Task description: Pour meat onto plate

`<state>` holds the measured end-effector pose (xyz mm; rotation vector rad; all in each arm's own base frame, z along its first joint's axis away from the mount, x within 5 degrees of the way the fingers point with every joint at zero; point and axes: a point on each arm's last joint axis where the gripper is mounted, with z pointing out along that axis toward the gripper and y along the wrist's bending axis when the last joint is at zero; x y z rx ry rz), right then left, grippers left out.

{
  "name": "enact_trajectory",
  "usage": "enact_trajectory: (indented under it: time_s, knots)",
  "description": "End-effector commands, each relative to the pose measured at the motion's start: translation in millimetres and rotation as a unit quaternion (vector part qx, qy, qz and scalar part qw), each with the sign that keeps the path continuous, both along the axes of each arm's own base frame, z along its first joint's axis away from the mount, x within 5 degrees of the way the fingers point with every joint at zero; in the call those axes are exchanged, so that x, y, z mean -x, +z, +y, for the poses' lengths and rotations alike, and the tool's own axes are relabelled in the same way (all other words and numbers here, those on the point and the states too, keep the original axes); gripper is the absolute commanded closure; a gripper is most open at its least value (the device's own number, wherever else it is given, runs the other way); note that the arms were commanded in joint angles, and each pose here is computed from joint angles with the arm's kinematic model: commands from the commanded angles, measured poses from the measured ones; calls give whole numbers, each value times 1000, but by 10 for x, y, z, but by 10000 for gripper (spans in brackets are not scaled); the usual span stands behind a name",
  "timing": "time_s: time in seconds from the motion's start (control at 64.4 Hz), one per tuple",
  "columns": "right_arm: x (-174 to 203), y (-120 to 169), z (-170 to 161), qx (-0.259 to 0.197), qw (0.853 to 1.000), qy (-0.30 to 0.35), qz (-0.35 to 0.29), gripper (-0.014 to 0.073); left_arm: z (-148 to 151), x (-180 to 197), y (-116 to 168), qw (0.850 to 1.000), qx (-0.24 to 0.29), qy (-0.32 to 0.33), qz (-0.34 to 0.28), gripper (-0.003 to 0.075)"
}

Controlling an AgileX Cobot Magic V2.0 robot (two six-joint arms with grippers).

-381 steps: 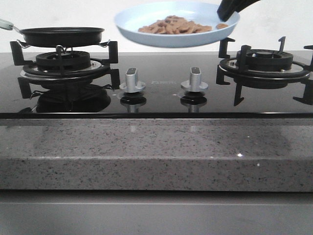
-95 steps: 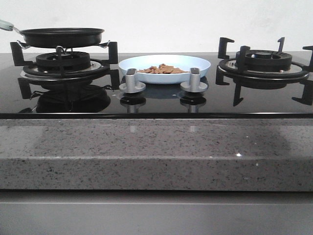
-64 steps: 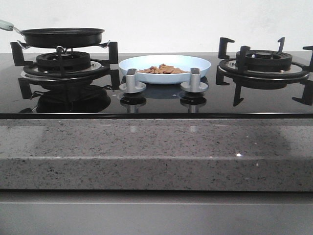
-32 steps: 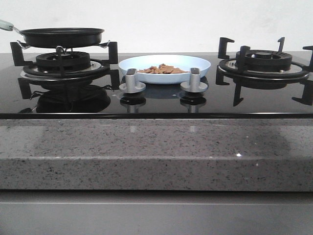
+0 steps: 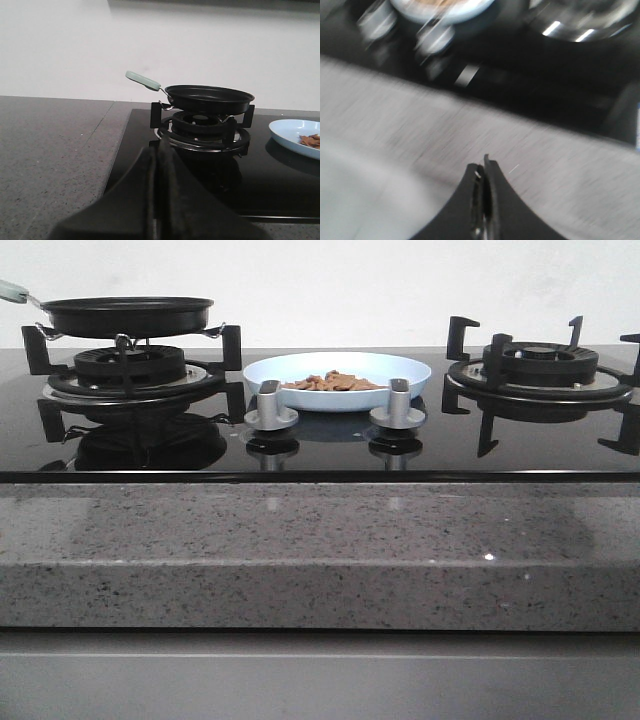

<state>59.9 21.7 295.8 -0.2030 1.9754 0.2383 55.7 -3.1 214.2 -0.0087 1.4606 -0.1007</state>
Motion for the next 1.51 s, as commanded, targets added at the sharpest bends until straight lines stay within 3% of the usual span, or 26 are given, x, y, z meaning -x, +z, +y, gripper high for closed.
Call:
enact_trajectory:
  time_s: [0.0, 0.171, 0.42, 0.839, 1.15, 1.492]
  knots:
    - [-12, 9, -84, -10, 991, -56, -119, 715, 5, 25, 65, 999, 9, 1, -46, 741]
    - [50, -400, -163, -19, 973, -104, -207, 715, 5, 25, 65, 999, 9, 1, -46, 741]
    - [48, -919, -211, -18, 963, -133, -233, 715, 5, 24, 65, 999, 9, 1, -46, 741]
    - [48, -925, -207, -17, 966, -131, -224, 715, 5, 23, 62, 999, 9, 1, -44, 741]
    - [63, -796, -222, -18, 945, -137, -295, 715, 5, 23, 62, 999, 9, 1, -44, 741]
    - [66, -784, -218, -28, 944, -136, -300, 715, 5, 23, 62, 999, 9, 1, -44, 741]
